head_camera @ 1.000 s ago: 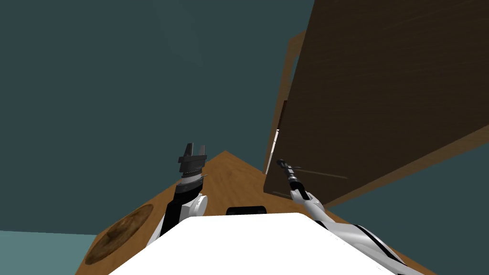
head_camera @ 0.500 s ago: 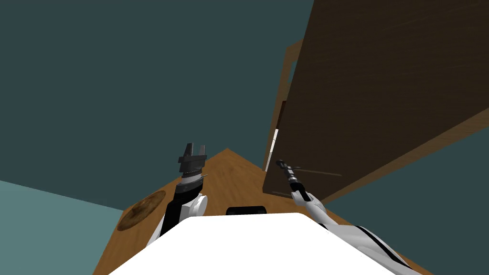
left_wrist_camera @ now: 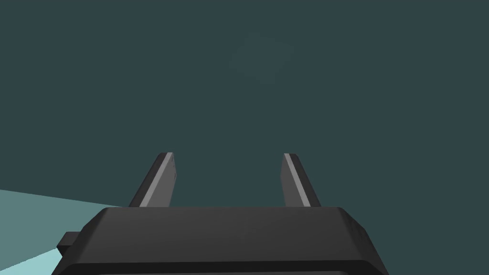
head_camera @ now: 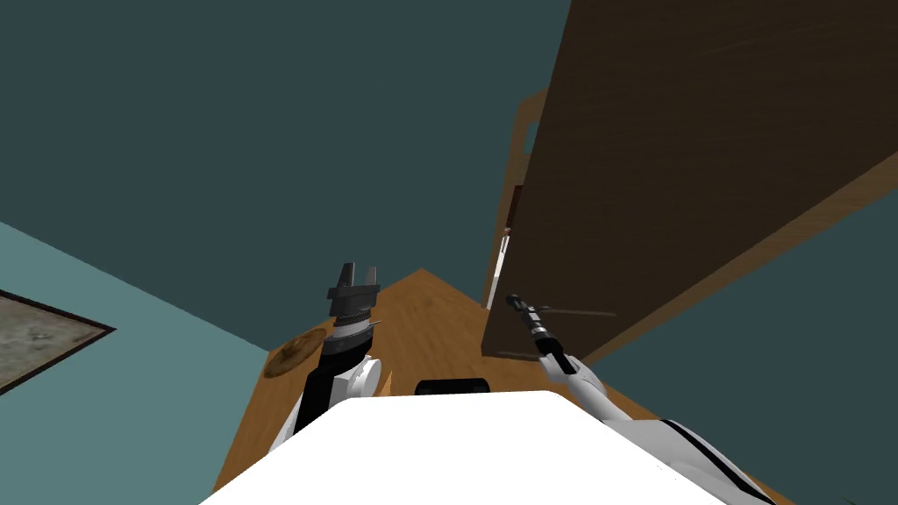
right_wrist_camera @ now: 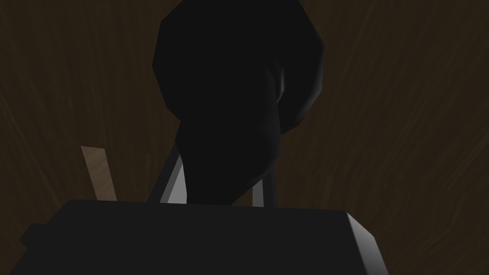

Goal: Pull the door open

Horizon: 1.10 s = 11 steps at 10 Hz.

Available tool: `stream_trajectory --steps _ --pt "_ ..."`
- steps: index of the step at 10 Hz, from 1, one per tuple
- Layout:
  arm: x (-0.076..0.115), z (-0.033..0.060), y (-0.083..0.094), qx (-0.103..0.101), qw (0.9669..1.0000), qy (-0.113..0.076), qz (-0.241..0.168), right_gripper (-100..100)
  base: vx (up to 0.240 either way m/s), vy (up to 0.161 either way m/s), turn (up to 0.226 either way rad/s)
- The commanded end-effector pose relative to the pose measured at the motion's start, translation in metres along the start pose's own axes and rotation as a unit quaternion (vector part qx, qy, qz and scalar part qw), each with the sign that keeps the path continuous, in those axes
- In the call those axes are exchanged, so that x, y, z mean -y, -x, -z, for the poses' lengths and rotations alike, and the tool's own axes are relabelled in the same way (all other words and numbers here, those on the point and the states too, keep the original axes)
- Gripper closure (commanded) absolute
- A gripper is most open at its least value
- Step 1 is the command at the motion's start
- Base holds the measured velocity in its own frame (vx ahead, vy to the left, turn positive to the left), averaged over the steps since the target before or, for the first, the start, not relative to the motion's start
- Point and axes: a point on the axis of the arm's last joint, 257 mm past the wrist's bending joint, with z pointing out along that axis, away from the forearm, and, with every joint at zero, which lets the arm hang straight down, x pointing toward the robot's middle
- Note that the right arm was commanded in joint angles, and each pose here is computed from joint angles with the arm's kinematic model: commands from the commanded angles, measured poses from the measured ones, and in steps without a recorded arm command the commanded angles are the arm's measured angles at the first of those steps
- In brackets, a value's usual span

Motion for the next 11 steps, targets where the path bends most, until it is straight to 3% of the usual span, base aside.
stream_trajectory --steps 1,3,4,11 --pt "-0.001 0.0027 -0.003 -0.013 0.9999 0.002 0.0 100 -0.239 -0.058 0.092" --pt "0.001 0.0038 -0.003 -0.014 0.9999 0.0 0.0 100 -0.147 -0.049 0.051" --pt "0.003 0.0114 -0.005 -0.026 0.9997 0.0 0.0 100 -0.127 -0.041 0.075" --pt "-0.001 0.037 -0.007 -0.076 0.9971 0.009 0.001 100 -0.158 -0.061 0.075"
